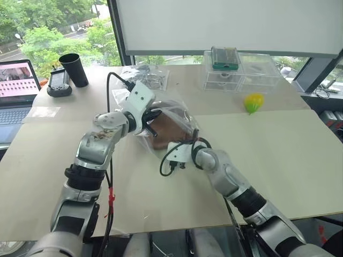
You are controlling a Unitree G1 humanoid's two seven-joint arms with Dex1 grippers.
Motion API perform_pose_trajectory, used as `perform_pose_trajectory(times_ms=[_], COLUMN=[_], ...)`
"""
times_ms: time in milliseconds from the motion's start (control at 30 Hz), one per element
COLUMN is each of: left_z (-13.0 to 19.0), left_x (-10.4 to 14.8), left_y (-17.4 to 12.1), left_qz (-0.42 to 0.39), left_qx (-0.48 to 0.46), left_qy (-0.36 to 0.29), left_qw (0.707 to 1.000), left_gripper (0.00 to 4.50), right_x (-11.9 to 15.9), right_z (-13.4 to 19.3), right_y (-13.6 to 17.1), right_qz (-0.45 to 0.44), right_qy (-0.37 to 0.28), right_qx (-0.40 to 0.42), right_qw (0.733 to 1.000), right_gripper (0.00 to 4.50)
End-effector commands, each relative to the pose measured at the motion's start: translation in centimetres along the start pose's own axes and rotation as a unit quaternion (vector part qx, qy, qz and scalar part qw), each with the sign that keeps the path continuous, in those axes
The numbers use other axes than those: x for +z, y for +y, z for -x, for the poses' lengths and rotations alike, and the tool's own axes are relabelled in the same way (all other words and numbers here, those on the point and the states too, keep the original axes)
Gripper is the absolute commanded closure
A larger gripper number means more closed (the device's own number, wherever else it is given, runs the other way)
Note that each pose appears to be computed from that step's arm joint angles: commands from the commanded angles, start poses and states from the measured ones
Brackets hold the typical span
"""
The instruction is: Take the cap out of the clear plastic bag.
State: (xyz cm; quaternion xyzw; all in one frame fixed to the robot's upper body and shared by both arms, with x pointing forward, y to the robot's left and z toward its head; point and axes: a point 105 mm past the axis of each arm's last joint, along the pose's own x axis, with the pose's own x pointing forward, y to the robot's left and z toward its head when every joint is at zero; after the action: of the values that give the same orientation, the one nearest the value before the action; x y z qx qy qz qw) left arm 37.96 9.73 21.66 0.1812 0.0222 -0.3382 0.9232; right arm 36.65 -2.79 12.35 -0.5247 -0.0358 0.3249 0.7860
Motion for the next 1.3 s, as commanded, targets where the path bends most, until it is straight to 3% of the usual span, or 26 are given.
perform_pose_trajectory(times_ms=[33,167,367,733,867,1133,1300], left_z=[0.5,0.5,0.4,0.6,0.6,0.5,0.5], left_x=[1.1,1.0,1.0,0.7,0.6,0.5,0.5], left_y=[0.1,-0.1,-0.2,0.0,0.1,0.1,0.1], left_qz=[-0.019,-0.015,-0.016,-0.019,-0.02,-0.02,-0.02], left_qx=[0.005,-0.001,-0.004,-0.009,-0.009,-0.011,-0.011], left_qy=[-0.018,-0.015,-0.016,-0.01,-0.008,-0.008,-0.008], left_qw=[1.0,1.0,1.0,1.0,1.0,1.0,1.0], left_gripper=[4.5,4.5,4.5,4.5,4.5,4.5,4.5], right_x=[2.5,4.1,5.7,1.7,1.7,5.9,5.0], right_z=[1.3,2.7,4.3,7.3,8.9,11.7,12.7], right_y=[-3.6,-6.3,-6.6,-5.0,-5.4,-5.7,-5.4], right_qz=[-0.042,-0.08,-0.095,-0.102,-0.153,-0.252,-0.271], right_qy=[-0.052,-0.099,-0.148,-0.118,-0.133,-0.221,-0.21], right_qx=[-0.056,-0.073,-0.057,-0.003,0.023,0.095,0.117], right_qw=[0.996,0.989,0.983,0.988,0.979,0.937,0.932], right_gripper=[4.48,4.48,4.48,4.48,4.48,4.48,4.48])
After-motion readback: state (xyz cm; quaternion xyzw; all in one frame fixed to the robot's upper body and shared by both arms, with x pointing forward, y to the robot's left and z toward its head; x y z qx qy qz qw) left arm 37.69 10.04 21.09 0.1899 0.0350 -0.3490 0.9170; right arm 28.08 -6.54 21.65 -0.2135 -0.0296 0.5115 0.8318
